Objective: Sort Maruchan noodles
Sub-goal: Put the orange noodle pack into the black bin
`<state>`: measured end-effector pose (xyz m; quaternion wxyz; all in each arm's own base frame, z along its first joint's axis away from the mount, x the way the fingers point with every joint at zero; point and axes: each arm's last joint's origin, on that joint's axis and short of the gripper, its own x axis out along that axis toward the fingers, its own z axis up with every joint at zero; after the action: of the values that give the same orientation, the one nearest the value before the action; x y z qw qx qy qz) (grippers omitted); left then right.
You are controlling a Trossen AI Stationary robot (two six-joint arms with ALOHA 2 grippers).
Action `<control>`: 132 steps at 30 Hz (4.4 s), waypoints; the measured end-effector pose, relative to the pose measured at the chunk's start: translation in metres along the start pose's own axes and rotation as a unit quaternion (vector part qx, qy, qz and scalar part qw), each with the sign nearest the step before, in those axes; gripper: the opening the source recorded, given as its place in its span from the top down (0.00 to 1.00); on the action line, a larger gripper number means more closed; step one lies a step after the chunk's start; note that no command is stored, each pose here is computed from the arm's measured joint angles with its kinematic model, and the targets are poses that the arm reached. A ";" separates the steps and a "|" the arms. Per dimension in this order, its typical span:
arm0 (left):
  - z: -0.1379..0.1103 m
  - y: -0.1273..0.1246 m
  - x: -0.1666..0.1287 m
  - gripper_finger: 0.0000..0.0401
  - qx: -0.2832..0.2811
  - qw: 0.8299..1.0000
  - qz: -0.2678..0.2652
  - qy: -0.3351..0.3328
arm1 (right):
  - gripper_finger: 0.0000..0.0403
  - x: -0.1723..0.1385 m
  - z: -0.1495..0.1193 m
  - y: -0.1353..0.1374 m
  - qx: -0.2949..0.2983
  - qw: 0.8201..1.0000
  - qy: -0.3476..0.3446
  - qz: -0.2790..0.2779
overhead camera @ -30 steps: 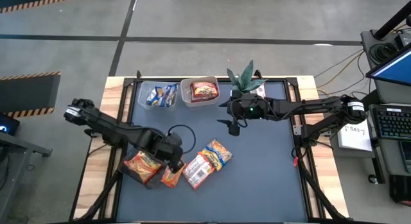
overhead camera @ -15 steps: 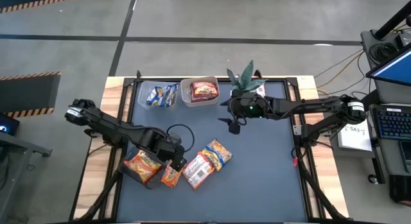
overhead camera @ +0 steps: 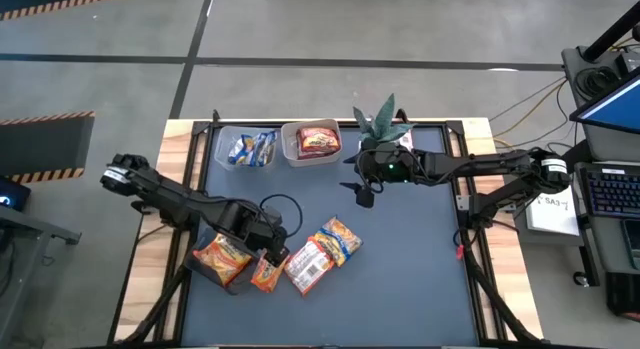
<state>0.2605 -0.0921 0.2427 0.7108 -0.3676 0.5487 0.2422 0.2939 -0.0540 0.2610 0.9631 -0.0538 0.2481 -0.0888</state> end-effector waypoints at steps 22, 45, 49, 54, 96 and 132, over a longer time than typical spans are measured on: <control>-0.010 0.019 0.042 0.40 -0.028 0.997 -0.067 -0.005 | 0.25 0.000 0.000 0.000 0.002 1.000 0.000 0.000; -0.018 0.035 0.056 0.82 -0.044 0.985 -0.169 -0.008 | 0.25 0.001 -0.003 -0.003 0.005 1.000 0.002 -0.006; -0.016 0.033 0.049 0.89 -0.032 0.985 -0.167 -0.013 | 0.25 0.001 -0.003 -0.003 0.006 1.000 0.002 -0.006; -0.011 0.026 0.032 0.92 0.015 0.986 -0.156 -0.052 | 0.25 0.001 -0.003 -0.003 0.006 1.000 0.002 -0.006; -0.046 0.076 -0.021 1.00 0.093 0.986 -0.056 0.125 | 0.25 0.001 -0.004 -0.003 0.006 1.000 0.003 -0.006; -0.052 0.059 -0.066 0.98 0.013 0.986 0.049 0.156 | 0.25 0.001 -0.005 -0.007 0.014 1.000 0.006 -0.013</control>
<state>0.1664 -0.0931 0.2841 0.6084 -0.3645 0.6733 0.2089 0.2913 -0.0616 0.2571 0.9612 -0.0434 0.2515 -0.1048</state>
